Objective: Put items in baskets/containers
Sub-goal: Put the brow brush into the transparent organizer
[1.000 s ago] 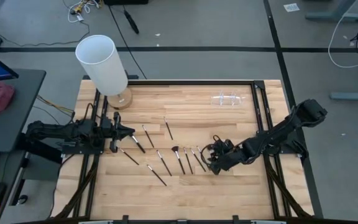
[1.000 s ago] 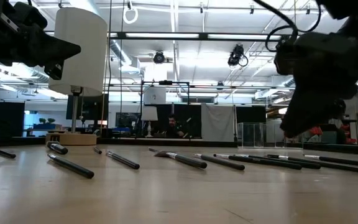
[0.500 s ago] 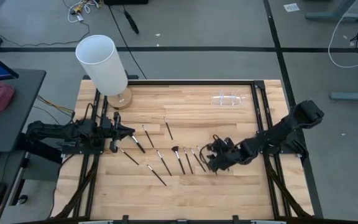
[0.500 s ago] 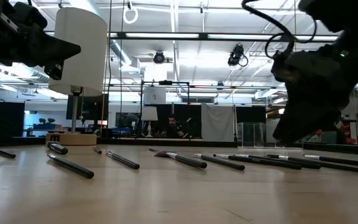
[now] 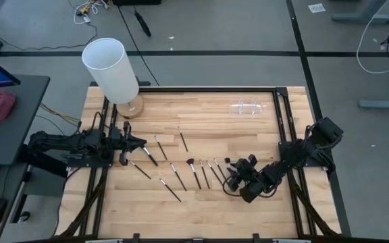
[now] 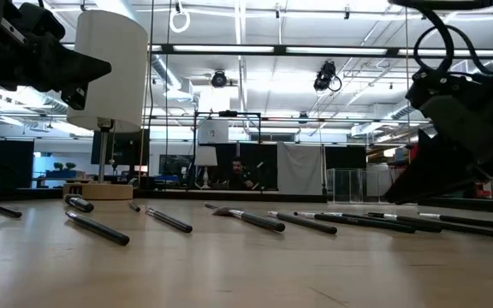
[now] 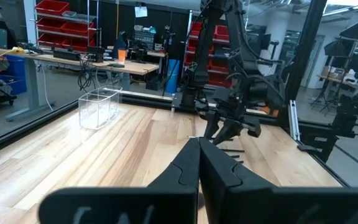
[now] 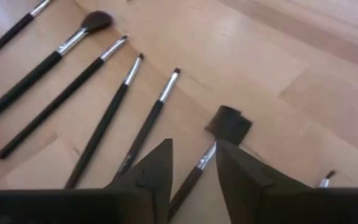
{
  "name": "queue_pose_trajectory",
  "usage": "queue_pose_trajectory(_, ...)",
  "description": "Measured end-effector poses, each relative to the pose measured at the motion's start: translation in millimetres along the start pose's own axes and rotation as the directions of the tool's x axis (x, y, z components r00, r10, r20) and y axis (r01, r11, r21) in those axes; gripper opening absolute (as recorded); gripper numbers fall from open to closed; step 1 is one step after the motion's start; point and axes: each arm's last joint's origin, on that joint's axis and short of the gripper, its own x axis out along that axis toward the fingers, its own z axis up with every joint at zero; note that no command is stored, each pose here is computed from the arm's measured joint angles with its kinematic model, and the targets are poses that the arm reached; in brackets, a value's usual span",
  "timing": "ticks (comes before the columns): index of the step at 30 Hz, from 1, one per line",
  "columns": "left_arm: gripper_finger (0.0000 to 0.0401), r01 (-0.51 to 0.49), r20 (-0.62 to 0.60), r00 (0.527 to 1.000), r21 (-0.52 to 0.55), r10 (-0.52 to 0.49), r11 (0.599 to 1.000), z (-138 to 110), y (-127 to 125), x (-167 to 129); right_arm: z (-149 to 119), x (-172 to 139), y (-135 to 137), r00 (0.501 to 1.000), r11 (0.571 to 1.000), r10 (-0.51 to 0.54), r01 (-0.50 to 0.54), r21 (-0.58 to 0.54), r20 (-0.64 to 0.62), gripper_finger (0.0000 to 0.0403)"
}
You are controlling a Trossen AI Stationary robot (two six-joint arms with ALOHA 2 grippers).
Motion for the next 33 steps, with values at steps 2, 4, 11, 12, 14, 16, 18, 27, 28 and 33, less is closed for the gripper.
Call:
queue_pose_trajectory(2,0.0005,0.0,0.0,1.0,0.0,0.0,1.0,0,0,0,-3,2,0,1.0,1.0,-0.011,0.011,-0.001,-0.001,0.0116)
queue_pose_trajectory(4,0.0005,-0.001,0.0,1.0,0.0,0.001,1.0,0,0,0,-6,5,-1,1.0,1.0,-0.023,0.023,0.002,-0.004,0.0113)
queue_pose_trajectory(11,0.0005,-0.001,0.0,1.0,0.0,0.001,1.0,0,0,0,-11,9,-2,0.999,0.999,-0.033,0.034,0.042,-0.02,0.0113)
queue_pose_trajectory(12,0.0005,-0.001,0.0,1.0,0.0,0.001,1.0,0,0,0,-11,9,-2,0.999,0.998,-0.032,0.034,0.059,-0.025,0.0117)
queue_pose_trajectory(14,0.0005,0.0,0.0,1.0,0.0,0.0,1.0,0,0,0,-11,9,-2,0.999,0.997,-0.028,0.031,0.074,-0.042,0.0125)
queue_pose_trajectory(16,0.0005,-0.001,0.0,1.0,0.0,0.001,1.0,0,0,0,-12,10,-1,0.998,0.997,-0.024,0.028,0.067,-0.06,0.0133)
queue_pose_trajectory(18,0.0005,0.0,0.0,1.0,0.0,0.0,1.0,0,0,0,-16,11,-1,0.998,0.998,-0.027,0.03,0.051,-0.058,0.0138)
queue_pose_trajectory(27,0.0005,0.0,0.0,1.0,0.0,0.0,1.0,0,0,0,-39,20,-1,0.996,0.998,-0.067,0.067,0.003,0.053,0.0117)
queue_pose_trajectory(28,0.0005,0.0,0.0,1.0,0.0,0.0,1.0,0,0,0,-41,21,-1,0.995,0.997,-0.071,0.071,0.009,0.07,0.0111)
queue_pose_trajectory(33,0.0005,-0.001,0.0,1.0,0.0,0.001,1.0,0,0,0,-49,25,-1,0.987,0.997,-0.077,0.073,0.032,0.14,0.0058)
